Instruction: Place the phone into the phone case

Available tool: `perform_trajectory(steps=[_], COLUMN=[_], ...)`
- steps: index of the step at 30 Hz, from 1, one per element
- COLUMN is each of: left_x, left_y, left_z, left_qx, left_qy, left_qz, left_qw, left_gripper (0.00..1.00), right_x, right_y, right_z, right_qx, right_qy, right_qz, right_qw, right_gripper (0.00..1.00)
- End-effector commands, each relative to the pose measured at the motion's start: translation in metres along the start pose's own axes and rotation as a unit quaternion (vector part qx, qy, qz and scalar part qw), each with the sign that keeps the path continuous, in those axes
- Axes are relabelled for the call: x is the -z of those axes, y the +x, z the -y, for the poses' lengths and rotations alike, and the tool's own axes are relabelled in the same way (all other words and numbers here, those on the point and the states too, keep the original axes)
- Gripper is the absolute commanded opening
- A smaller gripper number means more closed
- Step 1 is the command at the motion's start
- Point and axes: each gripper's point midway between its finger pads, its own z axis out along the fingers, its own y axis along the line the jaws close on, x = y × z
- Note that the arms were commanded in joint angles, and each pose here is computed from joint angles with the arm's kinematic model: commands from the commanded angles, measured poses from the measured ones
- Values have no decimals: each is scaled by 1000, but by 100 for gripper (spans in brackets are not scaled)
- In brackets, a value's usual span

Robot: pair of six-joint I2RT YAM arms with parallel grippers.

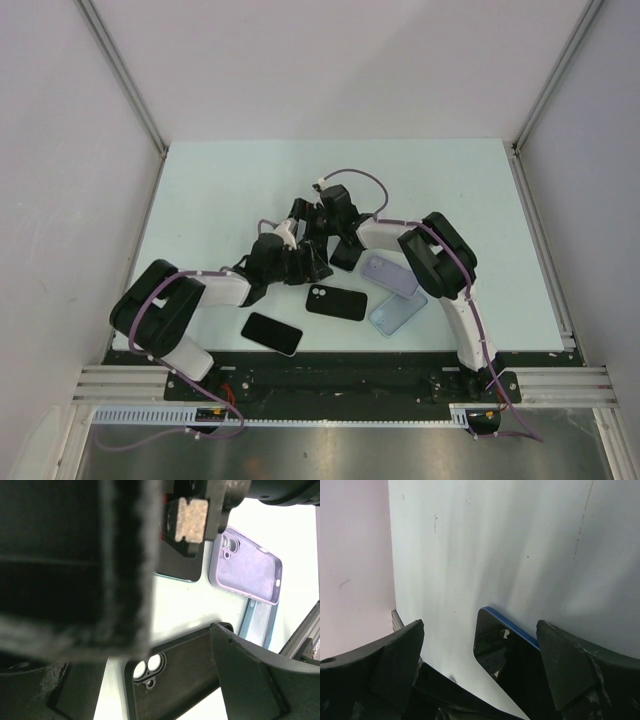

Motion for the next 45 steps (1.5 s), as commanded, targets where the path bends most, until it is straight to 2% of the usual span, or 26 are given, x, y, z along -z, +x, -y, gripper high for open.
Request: perform_trajectory(steps=[1, 12, 18, 19, 22, 25, 29, 33, 37, 45], left_x=[-3, 68, 106, 118, 134, 144, 139, 119, 101, 85], left_y=[-11, -42, -64, -74, -86, -91, -85, -74, -64, -67], left_z=[17, 63, 47, 46, 28, 13, -11, -42, -53, -79], left_qx=[-18, -82, -68, -71, -70, -52, -3, 30, 44, 43], left_qy=[28, 96, 50, 44, -7, -25, -44, -76, -73, -118], left_qz=[12, 108, 147, 169, 191, 208, 190, 137, 80, 59], left_qw=[999, 986, 986, 982, 979, 976, 981, 987, 993, 990], left_gripper=[85, 91, 100, 100, 100, 100, 100, 100, 100, 100], right_x=[2, 43, 75, 81, 94, 102, 114, 118, 116, 99], right_y=[30, -9, -11, -13, -10, 0, 14, 28, 39, 42], right_z=[46, 11, 8, 0, 7, 18, 20, 27, 33, 40], right_qx=[7, 61, 86, 92, 93, 87, 81, 69, 53, 29], right_qy=[78, 104, 134, 131, 150, 167, 171, 174, 164, 143], right_qz=[-58, -20, -21, -16, -7, -11, -12, -21, -27, -29], right_qw=[995, 993, 987, 987, 984, 982, 982, 982, 985, 989], right_gripper=[100, 100, 100, 100, 100, 100, 100, 100, 100, 100])
